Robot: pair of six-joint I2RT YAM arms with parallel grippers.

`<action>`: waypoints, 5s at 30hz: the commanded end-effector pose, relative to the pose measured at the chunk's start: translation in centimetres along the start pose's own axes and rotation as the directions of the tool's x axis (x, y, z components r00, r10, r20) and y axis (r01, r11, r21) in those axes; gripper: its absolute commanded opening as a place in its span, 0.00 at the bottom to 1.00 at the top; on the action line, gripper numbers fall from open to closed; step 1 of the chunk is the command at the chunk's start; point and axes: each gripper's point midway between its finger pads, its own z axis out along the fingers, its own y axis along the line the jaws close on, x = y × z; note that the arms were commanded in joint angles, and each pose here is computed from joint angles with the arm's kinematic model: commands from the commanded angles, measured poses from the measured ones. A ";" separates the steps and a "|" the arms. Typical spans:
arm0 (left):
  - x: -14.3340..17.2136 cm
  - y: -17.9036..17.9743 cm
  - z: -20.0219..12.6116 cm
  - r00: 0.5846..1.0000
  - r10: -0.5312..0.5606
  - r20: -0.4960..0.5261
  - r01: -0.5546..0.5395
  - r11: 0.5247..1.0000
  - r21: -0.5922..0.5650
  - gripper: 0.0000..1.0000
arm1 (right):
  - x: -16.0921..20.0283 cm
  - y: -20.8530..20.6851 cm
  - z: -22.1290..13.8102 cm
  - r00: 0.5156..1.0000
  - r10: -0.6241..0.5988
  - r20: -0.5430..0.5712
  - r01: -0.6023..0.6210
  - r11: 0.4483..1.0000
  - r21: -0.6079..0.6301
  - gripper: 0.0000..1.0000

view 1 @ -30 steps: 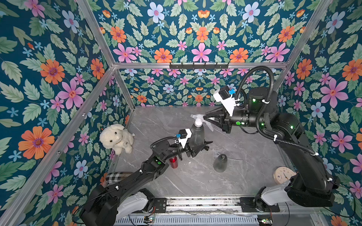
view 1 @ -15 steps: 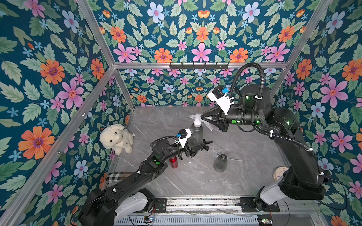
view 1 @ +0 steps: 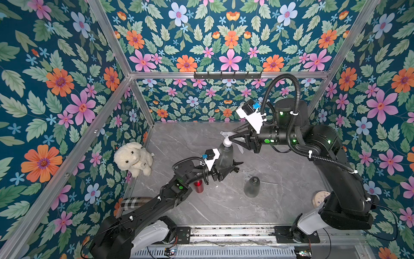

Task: Attach spray nozzles to spray bottles
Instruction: Screw the spray nozzle on the spray bottle.

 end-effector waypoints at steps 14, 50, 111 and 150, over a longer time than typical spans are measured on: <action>-1.4 -0.1 0.1 0.997 0.010 0.071 -0.010 1.000 0.009 0.00 | -2.0 -0.1 -1.5 0.995 -0.034 0.095 0.030 0.999 0.037 0.62; -1.7 -0.1 -0.1 0.998 0.040 0.056 -0.040 0.999 0.000 0.00 | 0.8 0.6 1.4 1.000 -0.020 0.013 0.020 1.000 0.010 0.52; -4.8 1.9 -0.6 0.984 0.121 0.127 -0.095 0.977 -0.192 0.00 | 2.9 0.4 2.4 0.934 0.054 0.354 -0.128 0.974 0.188 0.20; -3.9 3.5 0.2 0.989 0.107 0.101 -0.075 0.957 -0.281 0.00 | 2.5 -0.7 3.5 0.966 -0.022 0.259 -0.084 0.917 0.390 0.37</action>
